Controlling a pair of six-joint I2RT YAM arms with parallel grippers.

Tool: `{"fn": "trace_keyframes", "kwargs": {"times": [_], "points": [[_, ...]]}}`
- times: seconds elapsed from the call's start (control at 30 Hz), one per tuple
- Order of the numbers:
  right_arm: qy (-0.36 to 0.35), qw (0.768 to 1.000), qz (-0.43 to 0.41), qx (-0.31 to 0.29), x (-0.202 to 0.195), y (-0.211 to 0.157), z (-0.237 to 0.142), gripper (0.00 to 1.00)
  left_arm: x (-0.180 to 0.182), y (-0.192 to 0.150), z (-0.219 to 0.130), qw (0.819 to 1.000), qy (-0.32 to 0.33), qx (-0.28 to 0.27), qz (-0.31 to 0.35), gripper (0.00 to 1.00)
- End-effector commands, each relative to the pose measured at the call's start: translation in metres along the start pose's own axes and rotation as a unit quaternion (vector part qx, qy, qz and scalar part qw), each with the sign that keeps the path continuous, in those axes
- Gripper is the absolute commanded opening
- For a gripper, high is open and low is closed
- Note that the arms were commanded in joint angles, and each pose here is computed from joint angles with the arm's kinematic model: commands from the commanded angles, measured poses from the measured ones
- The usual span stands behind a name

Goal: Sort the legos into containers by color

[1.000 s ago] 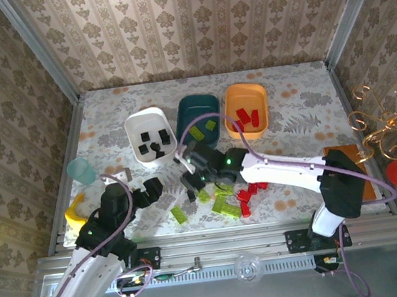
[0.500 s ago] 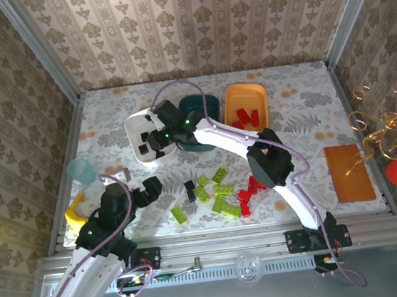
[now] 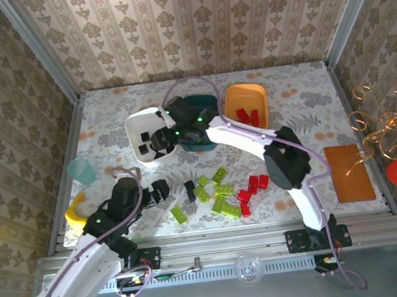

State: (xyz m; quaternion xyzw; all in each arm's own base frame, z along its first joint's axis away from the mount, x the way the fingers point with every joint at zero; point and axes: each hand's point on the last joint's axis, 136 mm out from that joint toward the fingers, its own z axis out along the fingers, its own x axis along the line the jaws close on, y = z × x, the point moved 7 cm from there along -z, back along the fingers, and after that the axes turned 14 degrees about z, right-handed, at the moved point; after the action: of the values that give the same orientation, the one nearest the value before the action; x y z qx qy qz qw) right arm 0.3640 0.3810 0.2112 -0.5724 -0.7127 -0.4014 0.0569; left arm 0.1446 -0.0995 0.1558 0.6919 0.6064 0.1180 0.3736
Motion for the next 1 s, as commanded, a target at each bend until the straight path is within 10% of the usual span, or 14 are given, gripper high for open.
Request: {"fn": "trace_keyframes", "kwargs": {"times": [0.0,0.43,0.97], "points": [[0.010,0.999,0.004,-0.051,0.002,-0.002,-0.036,0.71,-0.011,-0.014,0.006,0.998,-0.003,0.054,0.017,0.94],[-0.038,0.998,0.031,-0.050,-0.057,-0.068,-0.079,0.71,-0.042,-0.075,0.037,0.981,0.001,0.181,0.069,0.87],[-0.050,0.995,0.046,-0.075,-0.081,-0.077,-0.114,0.72,-0.103,-0.058,0.067,0.963,-0.037,0.214,0.158,0.70]]}}
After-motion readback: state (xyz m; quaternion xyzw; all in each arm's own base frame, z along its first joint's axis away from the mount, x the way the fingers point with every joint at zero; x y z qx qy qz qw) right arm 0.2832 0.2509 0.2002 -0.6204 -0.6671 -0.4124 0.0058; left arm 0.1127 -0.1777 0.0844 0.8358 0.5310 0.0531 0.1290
